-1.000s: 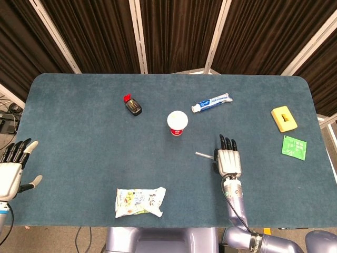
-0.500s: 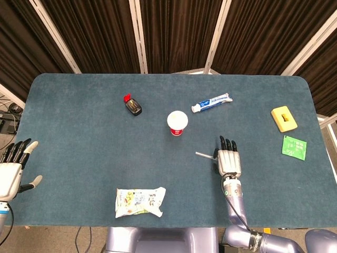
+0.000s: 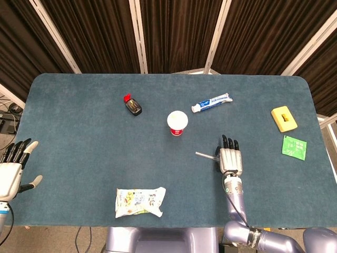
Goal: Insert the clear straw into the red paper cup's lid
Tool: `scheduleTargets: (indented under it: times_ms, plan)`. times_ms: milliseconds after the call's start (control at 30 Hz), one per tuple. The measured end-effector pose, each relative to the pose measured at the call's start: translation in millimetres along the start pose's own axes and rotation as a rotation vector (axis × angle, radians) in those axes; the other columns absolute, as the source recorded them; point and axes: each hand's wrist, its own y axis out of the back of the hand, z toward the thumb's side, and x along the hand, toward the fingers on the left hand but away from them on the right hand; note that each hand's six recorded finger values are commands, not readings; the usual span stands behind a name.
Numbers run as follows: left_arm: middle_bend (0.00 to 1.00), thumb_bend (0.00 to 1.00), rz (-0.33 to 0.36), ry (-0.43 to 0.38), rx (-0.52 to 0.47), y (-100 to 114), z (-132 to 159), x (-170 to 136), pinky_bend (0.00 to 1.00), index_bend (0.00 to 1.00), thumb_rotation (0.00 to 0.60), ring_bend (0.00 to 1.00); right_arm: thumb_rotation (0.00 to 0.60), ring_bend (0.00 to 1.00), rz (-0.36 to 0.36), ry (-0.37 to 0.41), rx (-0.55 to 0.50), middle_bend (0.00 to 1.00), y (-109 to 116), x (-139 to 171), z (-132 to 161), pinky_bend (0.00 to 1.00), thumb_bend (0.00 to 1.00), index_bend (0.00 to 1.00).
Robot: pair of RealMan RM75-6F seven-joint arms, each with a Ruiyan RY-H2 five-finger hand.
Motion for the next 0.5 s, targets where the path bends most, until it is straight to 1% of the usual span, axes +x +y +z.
scheduleTargets:
  times_ms: [233, 367, 433, 500]
  plan:
    - [0.0, 0.25, 0.0, 0.0, 0.0, 0.1, 0.0, 0.1, 0.0, 0.09, 0.6, 0.0, 0.6, 0.0, 0.009, -0.011, -0.008, 0.0, -3.9, -1.8, -1.4, 0.0, 0.34, 0.43]
    - [0.0, 0.25, 0.001, 0.0, 0.0, 0.1, -0.2, 0.1, 0.0, 0.09, 0.6, 0.0, 0.6, 0.0, -0.001, -0.015, -0.012, 0.0, -4.6, -3.9, -2.8, 0.0, 0.34, 0.43]
    - [0.0, 0.25, 0.001, 0.001, 0.0, 0.1, -0.2, 0.2, 0.0, 0.09, 0.6, 0.0, 0.6, 0.0, -0.011, -0.018, -0.016, 0.0, -5.4, -5.4, -4.4, 0.0, 0.34, 0.45]
    - [0.0, 0.25, 0.001, 0.001, 0.0, 0.1, -0.2, 0.1, 0.0, 0.09, 0.6, 0.0, 0.6, 0.0, -0.021, -0.019, -0.022, 0.0, -6.0, -6.4, -5.2, 0.0, 0.33, 0.49]
